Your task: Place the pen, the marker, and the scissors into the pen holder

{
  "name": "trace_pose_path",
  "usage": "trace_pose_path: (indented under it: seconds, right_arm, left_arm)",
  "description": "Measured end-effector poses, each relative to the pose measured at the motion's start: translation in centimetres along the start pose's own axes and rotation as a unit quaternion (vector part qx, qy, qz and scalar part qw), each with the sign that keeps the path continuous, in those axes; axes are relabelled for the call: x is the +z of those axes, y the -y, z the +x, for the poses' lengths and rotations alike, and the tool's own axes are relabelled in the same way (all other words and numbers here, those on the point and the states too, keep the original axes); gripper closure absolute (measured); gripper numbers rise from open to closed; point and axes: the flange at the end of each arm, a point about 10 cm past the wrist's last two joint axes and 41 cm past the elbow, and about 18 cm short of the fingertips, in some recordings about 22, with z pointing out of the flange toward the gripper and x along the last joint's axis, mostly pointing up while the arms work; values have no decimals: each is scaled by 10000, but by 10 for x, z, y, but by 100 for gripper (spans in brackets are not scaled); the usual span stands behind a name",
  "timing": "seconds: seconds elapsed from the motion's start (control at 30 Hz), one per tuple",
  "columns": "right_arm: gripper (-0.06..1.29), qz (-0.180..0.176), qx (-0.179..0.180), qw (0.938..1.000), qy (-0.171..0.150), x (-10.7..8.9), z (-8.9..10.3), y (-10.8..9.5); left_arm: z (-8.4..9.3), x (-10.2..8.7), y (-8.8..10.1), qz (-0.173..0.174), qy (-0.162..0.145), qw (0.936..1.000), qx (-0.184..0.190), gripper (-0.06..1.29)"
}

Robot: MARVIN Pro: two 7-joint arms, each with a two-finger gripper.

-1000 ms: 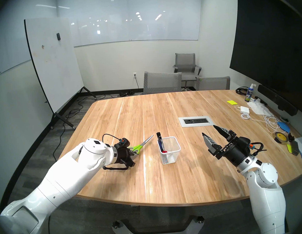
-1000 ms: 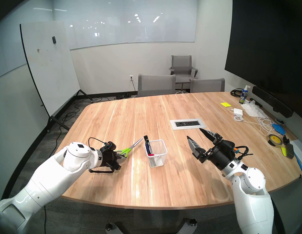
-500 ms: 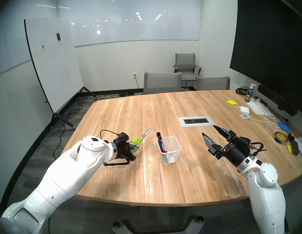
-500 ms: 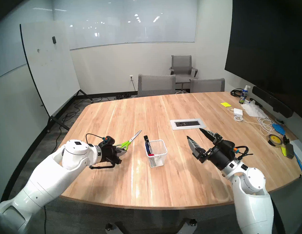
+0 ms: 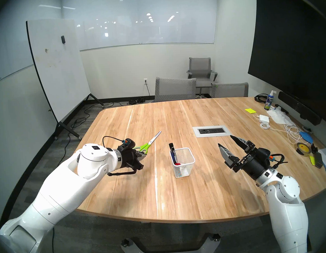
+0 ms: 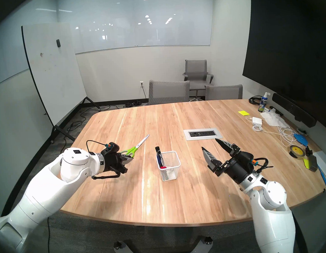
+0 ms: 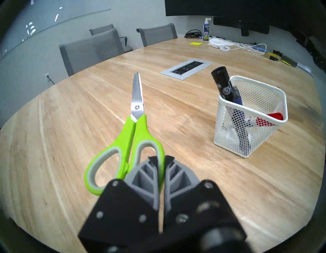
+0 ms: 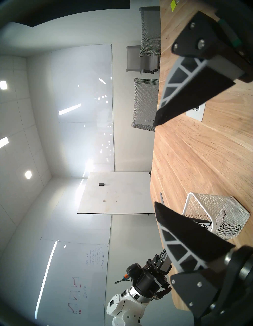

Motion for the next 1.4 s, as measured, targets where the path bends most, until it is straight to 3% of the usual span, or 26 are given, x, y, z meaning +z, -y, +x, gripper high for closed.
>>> trace_pose_path:
  seconds: [0.33, 0.8, 1.1, 1.4]
  right_arm:
    - [0, 4, -1, 10000, -1, 0, 0, 0]
    - [0, 5, -3, 10000, -5, 0, 0, 0]
    - [0, 5, -4, 10000, -5, 0, 0, 0]
    - [0, 4, -5, 10000, -4, 0, 0, 0]
  left_arm:
    - [28, -32, -1, 89, -69, 9998, 186, 121]
    - [48, -83, -9, 94, 361, 9969, 693, 121]
    - [65, -105, -13, 150, 594, 9923, 1075, 121]
    - [75, -105, -24, 62, 800, 9871, 1387, 121]
